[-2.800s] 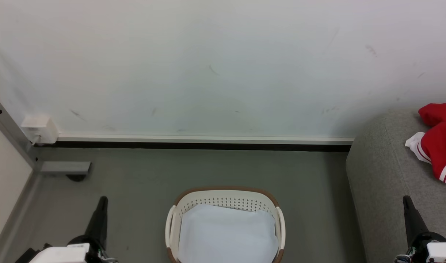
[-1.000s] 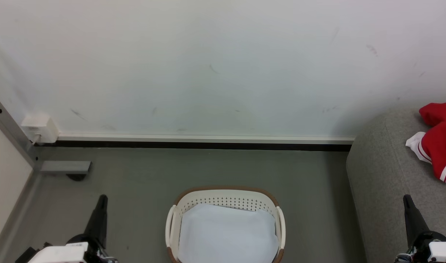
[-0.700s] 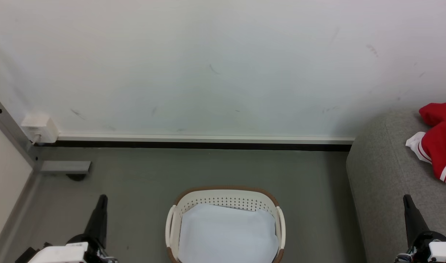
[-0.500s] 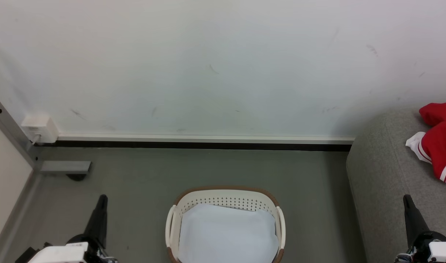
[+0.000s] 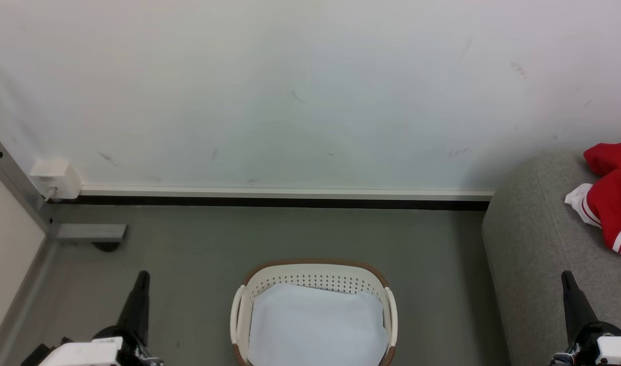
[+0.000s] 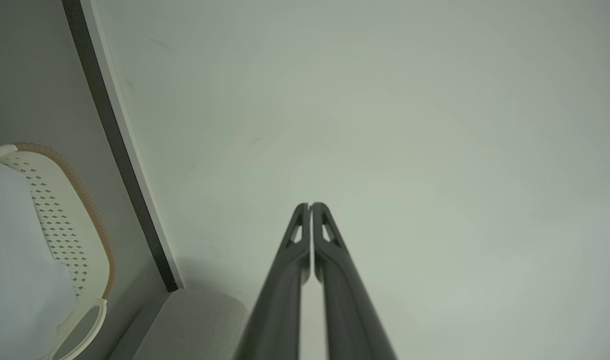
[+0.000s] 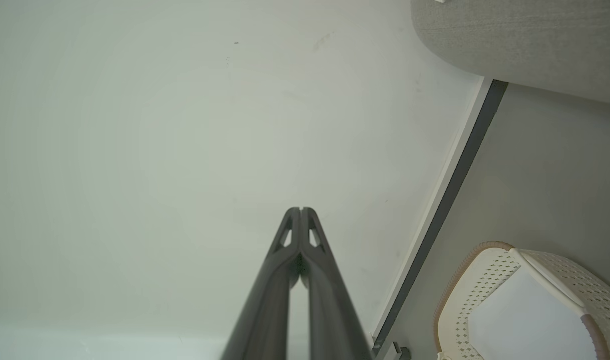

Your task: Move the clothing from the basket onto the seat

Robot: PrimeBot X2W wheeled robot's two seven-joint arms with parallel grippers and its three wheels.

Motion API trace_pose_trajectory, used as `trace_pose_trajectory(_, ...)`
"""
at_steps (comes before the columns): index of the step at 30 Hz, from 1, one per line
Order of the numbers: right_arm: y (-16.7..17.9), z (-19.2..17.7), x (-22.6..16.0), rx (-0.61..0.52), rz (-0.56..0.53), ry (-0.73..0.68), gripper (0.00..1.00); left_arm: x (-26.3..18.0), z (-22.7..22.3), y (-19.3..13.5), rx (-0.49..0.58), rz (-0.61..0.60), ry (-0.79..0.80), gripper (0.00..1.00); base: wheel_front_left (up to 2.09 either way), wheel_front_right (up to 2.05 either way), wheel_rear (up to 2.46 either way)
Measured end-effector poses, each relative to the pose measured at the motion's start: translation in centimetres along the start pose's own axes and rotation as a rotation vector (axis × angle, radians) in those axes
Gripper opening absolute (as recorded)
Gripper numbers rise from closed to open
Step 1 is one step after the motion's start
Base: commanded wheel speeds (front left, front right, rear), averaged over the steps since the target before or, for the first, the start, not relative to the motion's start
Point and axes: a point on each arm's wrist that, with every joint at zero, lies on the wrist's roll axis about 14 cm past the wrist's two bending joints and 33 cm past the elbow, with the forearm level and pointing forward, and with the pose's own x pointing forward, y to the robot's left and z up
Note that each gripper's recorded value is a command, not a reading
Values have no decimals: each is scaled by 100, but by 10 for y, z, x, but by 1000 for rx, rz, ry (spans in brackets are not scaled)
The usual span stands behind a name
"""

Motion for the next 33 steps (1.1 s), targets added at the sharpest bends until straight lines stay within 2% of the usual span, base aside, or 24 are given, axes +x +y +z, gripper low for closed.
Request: trace_pose_trajectory(33,0,0,0,0,0,0,0,0,0,0,0,0,0,0,0,0,0)
